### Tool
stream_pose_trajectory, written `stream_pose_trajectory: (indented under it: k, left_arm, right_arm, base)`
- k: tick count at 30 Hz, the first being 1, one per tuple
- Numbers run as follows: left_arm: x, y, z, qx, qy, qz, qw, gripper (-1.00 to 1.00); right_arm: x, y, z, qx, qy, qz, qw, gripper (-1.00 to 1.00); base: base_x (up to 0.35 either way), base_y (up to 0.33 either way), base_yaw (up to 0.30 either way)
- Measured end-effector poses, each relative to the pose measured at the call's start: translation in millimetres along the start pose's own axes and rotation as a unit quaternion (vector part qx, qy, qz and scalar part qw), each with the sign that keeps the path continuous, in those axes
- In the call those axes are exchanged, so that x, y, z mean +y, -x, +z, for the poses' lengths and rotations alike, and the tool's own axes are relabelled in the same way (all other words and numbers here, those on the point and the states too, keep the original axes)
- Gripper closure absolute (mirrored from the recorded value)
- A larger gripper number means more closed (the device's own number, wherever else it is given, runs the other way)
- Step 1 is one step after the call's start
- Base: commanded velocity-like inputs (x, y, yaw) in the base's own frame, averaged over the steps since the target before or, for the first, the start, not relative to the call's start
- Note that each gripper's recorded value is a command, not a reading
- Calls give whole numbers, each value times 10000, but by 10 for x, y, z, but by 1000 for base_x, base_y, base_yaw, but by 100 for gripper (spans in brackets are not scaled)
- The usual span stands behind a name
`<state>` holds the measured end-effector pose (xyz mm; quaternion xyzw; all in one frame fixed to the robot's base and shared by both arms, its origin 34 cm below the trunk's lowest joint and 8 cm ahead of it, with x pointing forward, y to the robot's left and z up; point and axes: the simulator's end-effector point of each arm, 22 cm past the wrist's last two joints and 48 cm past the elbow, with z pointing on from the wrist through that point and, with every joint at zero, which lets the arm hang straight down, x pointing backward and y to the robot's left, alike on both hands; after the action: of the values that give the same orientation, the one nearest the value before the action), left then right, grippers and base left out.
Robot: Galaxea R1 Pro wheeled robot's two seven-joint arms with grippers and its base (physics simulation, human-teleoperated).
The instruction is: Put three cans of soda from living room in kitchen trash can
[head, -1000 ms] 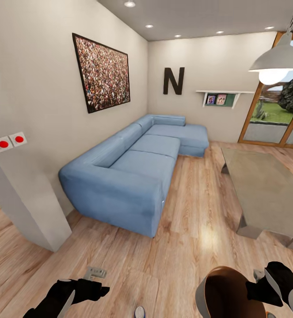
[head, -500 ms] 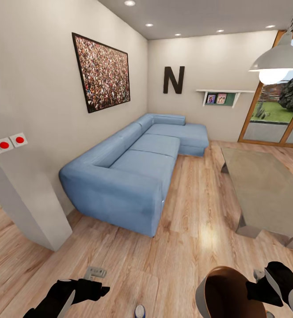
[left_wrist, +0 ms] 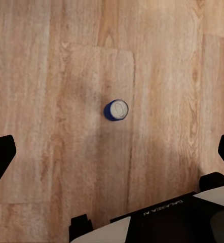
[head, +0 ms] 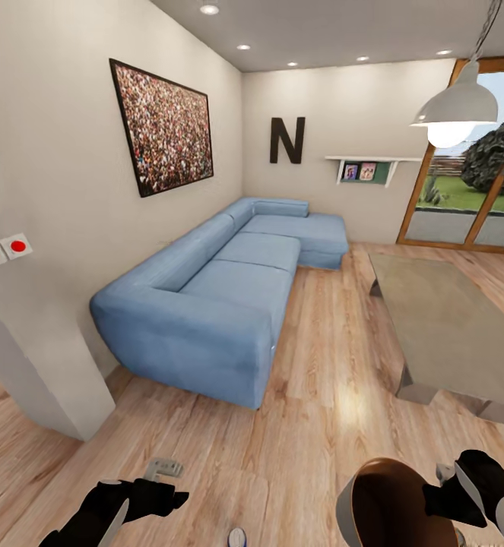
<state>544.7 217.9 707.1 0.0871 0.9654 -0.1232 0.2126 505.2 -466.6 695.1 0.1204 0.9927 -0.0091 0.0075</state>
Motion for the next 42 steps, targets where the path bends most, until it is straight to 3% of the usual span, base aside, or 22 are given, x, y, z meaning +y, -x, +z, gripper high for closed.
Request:
stream_pose_trajectory:
  k: [13, 16, 21, 25, 29, 33, 37, 42]
  left_arm:
    - [-10, 29, -20, -26, 20, 40, 10000, -100]
    - [-7, 26, -20, -18, 27, 38, 10000, -100]
    - [-8, 34, -21, -34, 23, 38, 10000, -100]
    - [-15, 56, -27, -51, 26, 36, 10000, -100]
    - [-209, 146, 10, -104, -46, 14, 9999, -100]
    - [-330, 381, 52, -134, 150, 245, 9995, -100]
    - [-568, 648, 84, -127, 256, 449, 9986, -100]
    - [-556, 890, 82, -191, 507, 561, 9970, -100]
  right_arm:
    - [18, -80, 26, 6, 68, 15, 10000, 100]
    - [-30, -162, 63, 67, -17, -109, 9999, 100]
    - [30, -204, 85, 91, 118, -22, 9999, 100]
    - [-25, -216, 82, 107, 47, -72, 9999, 100]
    - [-37, -196, 63, 87, 76, 3, 9999, 100]
    - [-69, -189, 50, 97, 29, -15, 9999, 100]
    - [-98, -253, 15, 305, 6, 87, 9995, 100]
    - [-334, -183, -99, 300, -205, 110, 9993, 100]
  base:
    - [-234, 141, -100]
    - [-247, 193, -6]
    - [-54, 126, -2]
    - [-6, 27, 0]
    - [-1, 7, 0]
    - [0, 2, 0]
    - [0, 0, 0]
    - [0, 0, -27]
